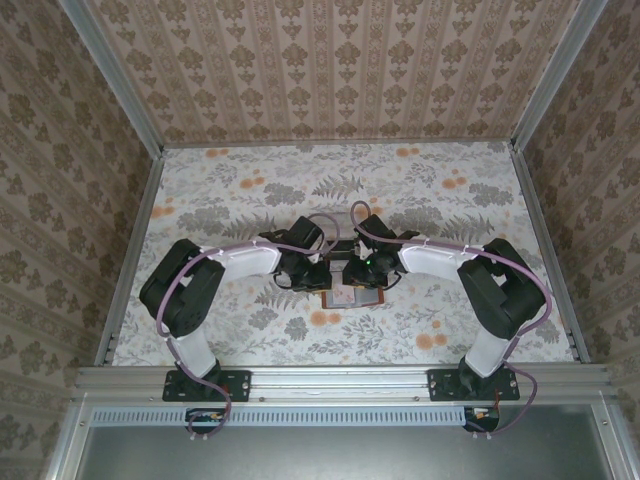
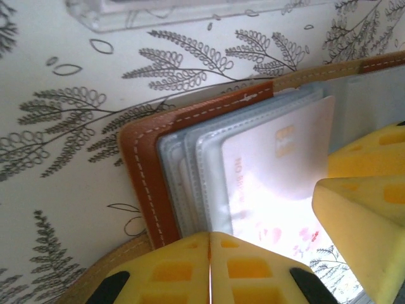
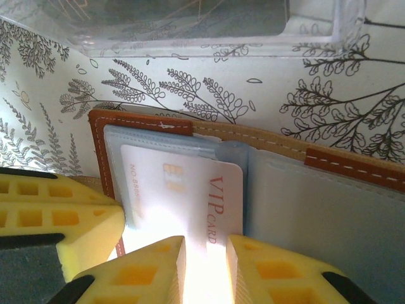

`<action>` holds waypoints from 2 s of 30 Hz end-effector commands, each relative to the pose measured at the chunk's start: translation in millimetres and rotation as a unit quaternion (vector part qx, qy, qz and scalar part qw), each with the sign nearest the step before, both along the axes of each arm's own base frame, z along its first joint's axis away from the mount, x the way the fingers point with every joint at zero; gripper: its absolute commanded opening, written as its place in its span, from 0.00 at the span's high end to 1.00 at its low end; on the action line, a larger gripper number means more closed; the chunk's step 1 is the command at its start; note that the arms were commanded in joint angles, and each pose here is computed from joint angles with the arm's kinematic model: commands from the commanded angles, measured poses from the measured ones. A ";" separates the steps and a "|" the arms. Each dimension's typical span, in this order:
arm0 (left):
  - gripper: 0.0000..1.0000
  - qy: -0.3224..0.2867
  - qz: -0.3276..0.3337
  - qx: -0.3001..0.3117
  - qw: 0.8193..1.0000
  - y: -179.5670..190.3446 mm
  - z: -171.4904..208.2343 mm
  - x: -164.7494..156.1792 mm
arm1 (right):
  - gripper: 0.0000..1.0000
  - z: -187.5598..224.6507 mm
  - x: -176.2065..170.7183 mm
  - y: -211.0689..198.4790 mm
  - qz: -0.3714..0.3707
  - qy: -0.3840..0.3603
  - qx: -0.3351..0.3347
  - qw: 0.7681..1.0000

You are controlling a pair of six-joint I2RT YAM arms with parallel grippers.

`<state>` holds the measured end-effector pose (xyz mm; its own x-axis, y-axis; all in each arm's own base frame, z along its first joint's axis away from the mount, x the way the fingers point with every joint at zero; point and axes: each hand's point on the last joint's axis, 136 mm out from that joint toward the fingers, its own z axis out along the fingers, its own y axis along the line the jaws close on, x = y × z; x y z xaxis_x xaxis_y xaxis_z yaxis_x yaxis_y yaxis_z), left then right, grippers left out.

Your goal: Take the credit cards out of the card holder

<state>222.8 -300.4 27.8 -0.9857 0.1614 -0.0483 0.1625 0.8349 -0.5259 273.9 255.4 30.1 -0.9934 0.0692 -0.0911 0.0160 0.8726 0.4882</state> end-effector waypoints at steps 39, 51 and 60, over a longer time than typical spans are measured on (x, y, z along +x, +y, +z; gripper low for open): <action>0.89 -0.036 -0.007 -0.016 0.999 -6.3 39.1 12.6 | 0.72 25.8 0.6 -15.7 0.001 -0.019 -0.007 1.000; 0.89 -0.012 -0.024 0.004 1.000 -15.9 15.7 3.4 | 0.74 17.6 0.9 -14.6 0.003 -0.007 0.024 1.000; 0.89 -0.001 -0.028 0.044 0.999 -1.9 -2.6 -2.4 | 0.75 4.0 -0.1 -13.8 0.007 0.007 0.027 1.000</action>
<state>222.9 -308.0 29.2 -0.9794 0.1979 -0.0389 0.1915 0.8518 -0.4876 277.9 240.6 42.8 -0.9922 0.0833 -0.0929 0.0223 0.8506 0.5253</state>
